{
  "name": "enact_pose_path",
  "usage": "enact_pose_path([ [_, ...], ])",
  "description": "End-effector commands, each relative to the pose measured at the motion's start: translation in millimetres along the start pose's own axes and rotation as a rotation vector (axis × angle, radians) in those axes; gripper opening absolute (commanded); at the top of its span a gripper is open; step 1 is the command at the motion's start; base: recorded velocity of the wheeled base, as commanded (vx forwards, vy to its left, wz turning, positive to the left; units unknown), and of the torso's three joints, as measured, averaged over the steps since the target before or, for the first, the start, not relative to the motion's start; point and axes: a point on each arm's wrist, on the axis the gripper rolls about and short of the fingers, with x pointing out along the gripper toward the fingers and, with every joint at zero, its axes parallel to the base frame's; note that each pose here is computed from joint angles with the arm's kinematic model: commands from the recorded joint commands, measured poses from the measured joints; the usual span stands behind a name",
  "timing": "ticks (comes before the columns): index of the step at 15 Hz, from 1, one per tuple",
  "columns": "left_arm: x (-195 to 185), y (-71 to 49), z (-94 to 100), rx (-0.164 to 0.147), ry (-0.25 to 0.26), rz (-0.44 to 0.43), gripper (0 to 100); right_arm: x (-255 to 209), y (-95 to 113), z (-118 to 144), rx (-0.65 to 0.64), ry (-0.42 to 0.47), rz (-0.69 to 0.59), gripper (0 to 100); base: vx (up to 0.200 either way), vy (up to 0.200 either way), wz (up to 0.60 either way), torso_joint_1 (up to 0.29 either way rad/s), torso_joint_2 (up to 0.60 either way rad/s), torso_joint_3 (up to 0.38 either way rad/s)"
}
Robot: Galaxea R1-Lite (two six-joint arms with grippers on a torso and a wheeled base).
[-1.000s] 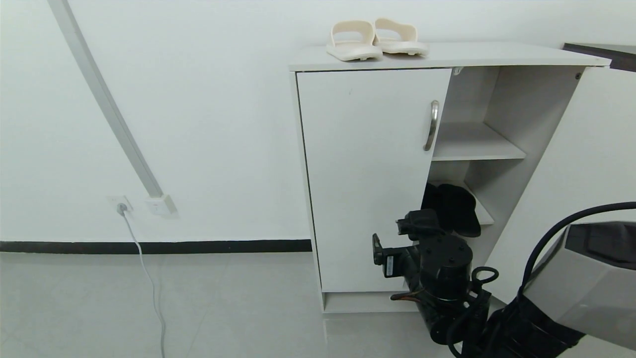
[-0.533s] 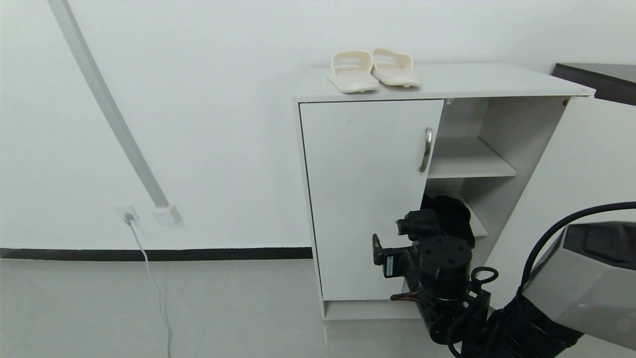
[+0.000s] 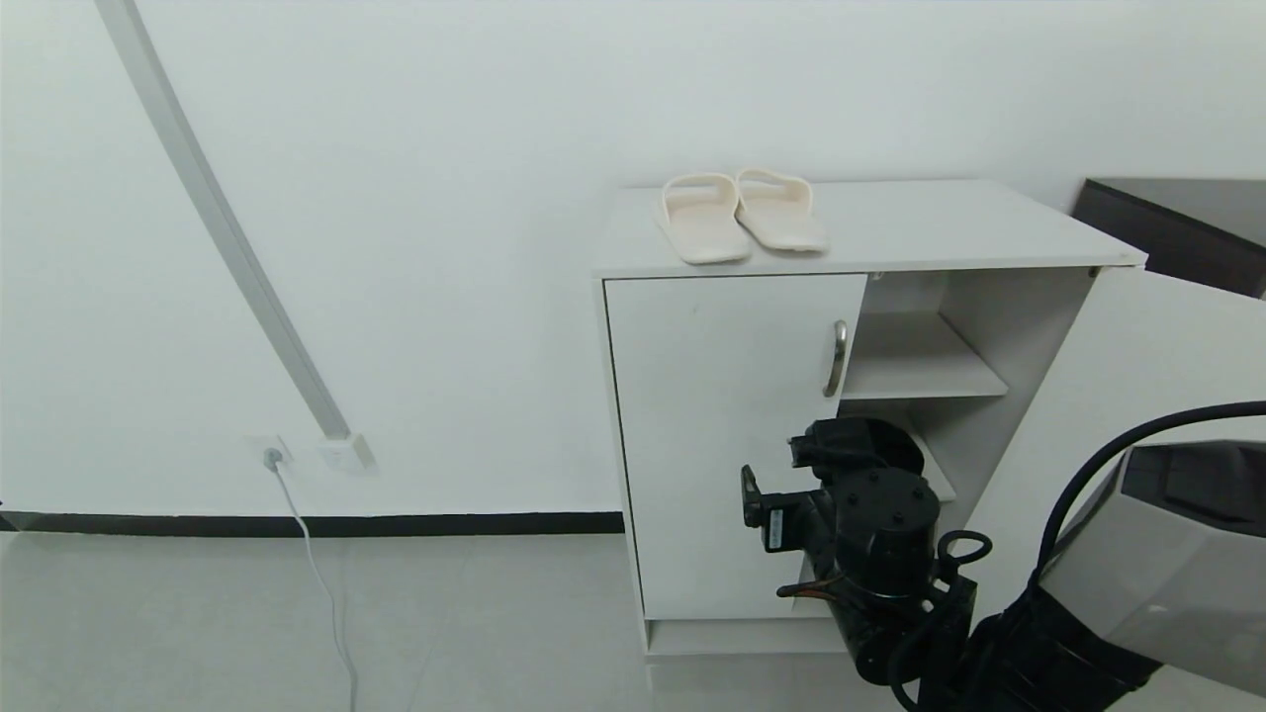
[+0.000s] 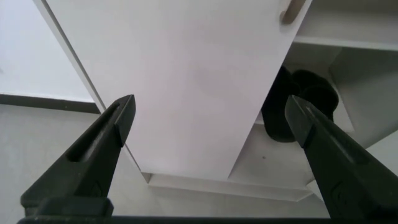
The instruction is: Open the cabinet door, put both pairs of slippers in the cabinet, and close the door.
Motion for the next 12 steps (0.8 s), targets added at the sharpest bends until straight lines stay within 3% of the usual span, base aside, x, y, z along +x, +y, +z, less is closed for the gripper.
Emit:
enact_pose_path([
  [1,0.1,0.0,0.0,0.0,0.001,0.0,0,0.7,-0.7,-0.5,0.001,0.001,-0.003,100,0.0,0.0,0.0,0.173,-0.5,-0.32],
  [12,0.1,0.0,0.0,-0.001,0.001,0.002,0,3.2,-1.7,-4.7,-0.007,0.011,-0.005,100,0.0,0.0,0.0,0.207,-0.53,-0.319],
])
